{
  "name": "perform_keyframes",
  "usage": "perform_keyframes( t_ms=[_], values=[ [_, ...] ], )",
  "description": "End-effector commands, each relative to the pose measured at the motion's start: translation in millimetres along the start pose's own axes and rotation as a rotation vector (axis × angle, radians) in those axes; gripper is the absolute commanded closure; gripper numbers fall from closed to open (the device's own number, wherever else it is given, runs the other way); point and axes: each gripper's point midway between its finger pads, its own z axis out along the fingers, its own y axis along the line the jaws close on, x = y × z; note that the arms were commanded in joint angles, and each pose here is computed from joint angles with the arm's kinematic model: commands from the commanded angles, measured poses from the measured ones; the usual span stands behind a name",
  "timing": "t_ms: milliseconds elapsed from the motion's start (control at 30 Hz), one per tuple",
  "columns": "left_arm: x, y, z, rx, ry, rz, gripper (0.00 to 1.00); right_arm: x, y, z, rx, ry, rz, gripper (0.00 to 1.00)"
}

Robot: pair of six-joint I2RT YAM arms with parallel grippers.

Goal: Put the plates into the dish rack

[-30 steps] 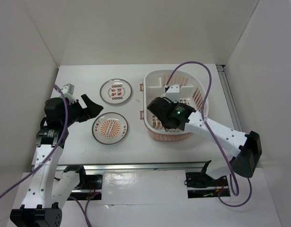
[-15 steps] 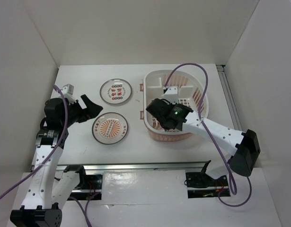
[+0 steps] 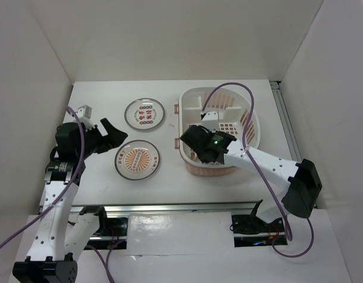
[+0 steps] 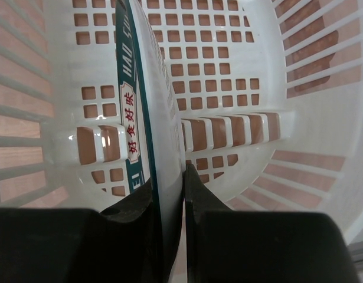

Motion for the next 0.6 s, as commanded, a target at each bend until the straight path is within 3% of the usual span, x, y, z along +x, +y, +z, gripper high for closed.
perform_keyframes(
  t_ms=[0,100,167,233,267,367,467,567],
  values=[
    [-8,-5,-3,0.017,-0.035,0.028,0.0,-9,10,2,-0.019,-0.051,0.056,0.9],
    [-9,-4,-3,0.009,-0.039,0.027,0.0,-6,12,4,-0.022,-0.039,0.048,0.79],
    [-9,-4,-3,0.009,-0.039,0.027,0.0,-4,13,6,-0.018,-0.034,0.041,0.62],
    [-9,-4,-3,0.009,-0.039,0.027,0.0,-5,13,4,-0.018,-0.034,0.041,0.51],
    [-9,-4,-3,0.009,-0.039,0.027,0.0,-6,13,4,-0.018,-0.034,0.041,0.35],
    [-9,-2,-3,0.001,-0.043,0.027,0.0,-10,13,2,-0.022,-0.038,0.056,0.24],
    [-8,-1,-1,-0.003,-0.036,0.024,0.0,-21,10,-6,-0.008,-0.059,0.065,0.0],
    [-8,7,6,-0.043,-0.026,-0.008,0.0,-40,1,-23,0.012,-0.098,0.069,0.0]
  ],
)
